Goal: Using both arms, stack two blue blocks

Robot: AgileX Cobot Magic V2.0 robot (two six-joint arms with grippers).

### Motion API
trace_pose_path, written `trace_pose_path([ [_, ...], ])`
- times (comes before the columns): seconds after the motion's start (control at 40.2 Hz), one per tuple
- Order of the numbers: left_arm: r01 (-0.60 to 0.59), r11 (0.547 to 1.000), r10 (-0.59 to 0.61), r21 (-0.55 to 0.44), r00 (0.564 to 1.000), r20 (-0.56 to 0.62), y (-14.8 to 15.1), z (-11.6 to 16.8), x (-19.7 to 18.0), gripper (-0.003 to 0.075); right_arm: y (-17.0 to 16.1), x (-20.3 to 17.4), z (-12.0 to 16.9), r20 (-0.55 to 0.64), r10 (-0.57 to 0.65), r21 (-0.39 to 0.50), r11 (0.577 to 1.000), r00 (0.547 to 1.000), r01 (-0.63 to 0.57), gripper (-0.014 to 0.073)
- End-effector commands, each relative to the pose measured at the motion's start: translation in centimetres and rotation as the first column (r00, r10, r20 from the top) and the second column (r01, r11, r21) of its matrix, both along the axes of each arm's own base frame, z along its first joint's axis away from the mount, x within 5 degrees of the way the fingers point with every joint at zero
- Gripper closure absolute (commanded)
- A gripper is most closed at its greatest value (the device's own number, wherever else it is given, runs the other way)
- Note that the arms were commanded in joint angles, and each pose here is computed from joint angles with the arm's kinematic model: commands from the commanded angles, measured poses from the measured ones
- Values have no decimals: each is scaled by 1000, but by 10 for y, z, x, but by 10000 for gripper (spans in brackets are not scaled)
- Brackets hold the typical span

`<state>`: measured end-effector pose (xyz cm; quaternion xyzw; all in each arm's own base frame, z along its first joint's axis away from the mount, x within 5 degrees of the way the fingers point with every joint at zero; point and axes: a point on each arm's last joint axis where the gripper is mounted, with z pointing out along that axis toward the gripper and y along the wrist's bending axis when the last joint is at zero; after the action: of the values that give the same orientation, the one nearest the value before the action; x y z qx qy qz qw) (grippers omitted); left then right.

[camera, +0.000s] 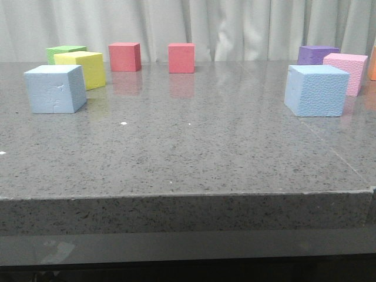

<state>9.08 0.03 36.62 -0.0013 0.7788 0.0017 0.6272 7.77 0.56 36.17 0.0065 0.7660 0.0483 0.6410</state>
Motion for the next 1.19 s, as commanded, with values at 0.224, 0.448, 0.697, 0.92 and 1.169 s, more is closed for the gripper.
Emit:
trace_pose_path([
  [0.224,11,1000,-11,2,995,97,-1,15,1,376,10,57,41,-311,87,66,995,947,-70,-59],
  [0.448,11,1000,-11,2,995,97,-1,15,1,431,19,114,45,-523,162,71,987,837,-147,-59],
  [0.697,11,1000,-11,2,995,97,-1,15,1,495,46,169,50,-614,236,81,968,753,-238,-59],
  [0.92,11,1000,-11,2,995,97,-1,15,1,553,63,211,50,-642,125,54,992,757,-118,-59],
  [1.169,11,1000,-11,2,995,97,-1,15,1,587,67,246,38,-639,69,57,998,766,-42,-59],
])
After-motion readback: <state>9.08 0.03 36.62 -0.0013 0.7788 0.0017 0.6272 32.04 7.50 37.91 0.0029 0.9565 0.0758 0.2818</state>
